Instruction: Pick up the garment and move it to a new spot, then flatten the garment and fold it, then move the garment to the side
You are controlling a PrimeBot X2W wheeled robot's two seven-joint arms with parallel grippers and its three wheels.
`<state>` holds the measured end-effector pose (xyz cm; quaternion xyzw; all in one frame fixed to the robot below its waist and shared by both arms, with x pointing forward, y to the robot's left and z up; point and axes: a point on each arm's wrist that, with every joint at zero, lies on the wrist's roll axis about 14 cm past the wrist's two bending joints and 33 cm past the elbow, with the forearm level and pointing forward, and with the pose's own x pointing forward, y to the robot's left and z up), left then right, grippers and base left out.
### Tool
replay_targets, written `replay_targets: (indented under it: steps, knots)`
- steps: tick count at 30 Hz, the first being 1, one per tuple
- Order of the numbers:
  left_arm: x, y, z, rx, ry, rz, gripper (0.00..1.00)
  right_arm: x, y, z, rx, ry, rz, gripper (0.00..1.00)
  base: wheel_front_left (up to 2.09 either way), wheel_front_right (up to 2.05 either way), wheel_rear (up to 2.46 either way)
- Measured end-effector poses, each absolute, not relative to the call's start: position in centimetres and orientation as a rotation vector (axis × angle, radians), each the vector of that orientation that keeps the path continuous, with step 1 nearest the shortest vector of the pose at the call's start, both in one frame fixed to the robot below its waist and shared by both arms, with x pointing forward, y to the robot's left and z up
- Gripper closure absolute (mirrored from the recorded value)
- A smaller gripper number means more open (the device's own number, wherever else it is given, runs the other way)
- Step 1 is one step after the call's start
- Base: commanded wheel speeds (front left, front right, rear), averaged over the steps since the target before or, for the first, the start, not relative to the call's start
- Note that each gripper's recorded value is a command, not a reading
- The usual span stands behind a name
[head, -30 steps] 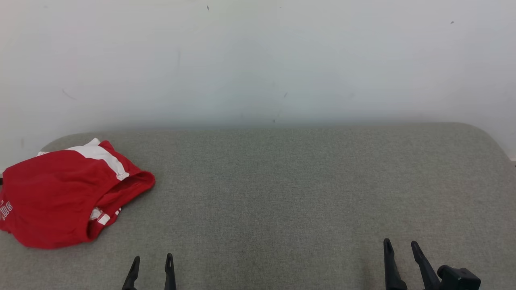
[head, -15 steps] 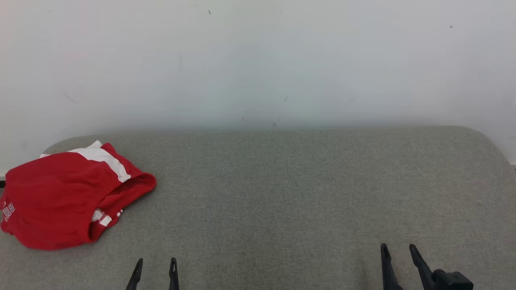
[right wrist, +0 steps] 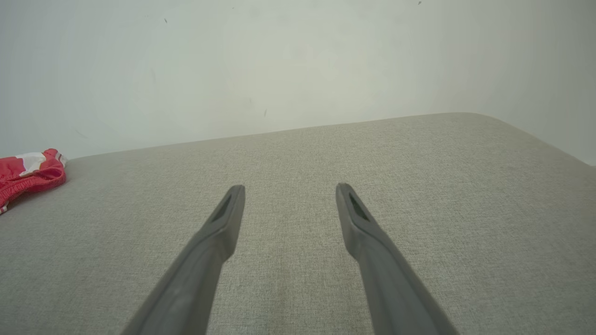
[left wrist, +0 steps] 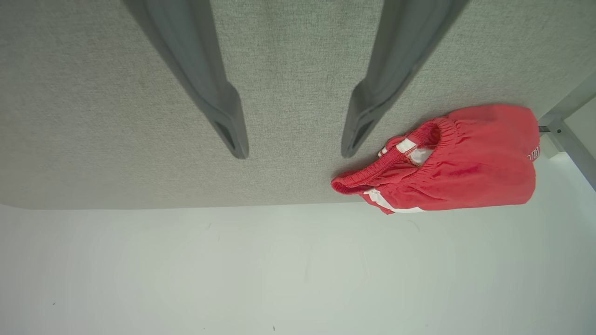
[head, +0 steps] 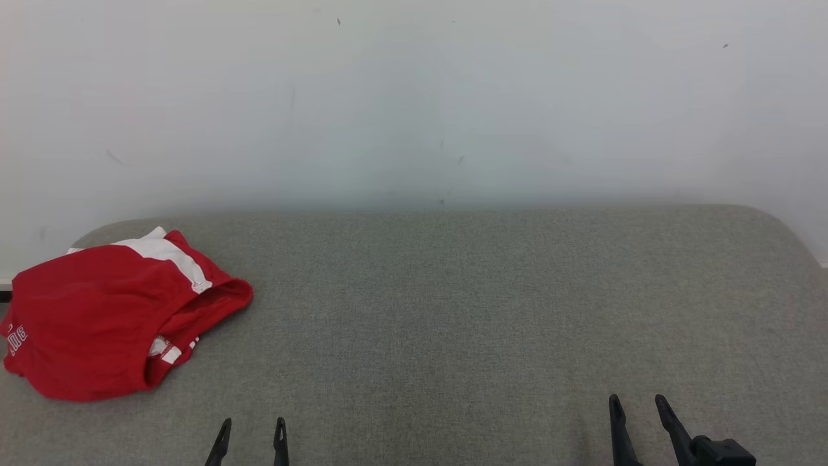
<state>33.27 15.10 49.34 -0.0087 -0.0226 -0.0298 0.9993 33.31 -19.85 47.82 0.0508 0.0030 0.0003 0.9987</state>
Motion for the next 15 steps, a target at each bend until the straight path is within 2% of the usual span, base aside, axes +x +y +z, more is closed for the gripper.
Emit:
replay_targets:
  steps: [15]
  knots:
    - [31.8, 17.5, 49.0, -0.019, -0.041, 0.017, 0.0, 34.2, -17.5, 47.7, 0.094, 0.018, 0.076, 0.0, 0.0, 0.0, 0.0]
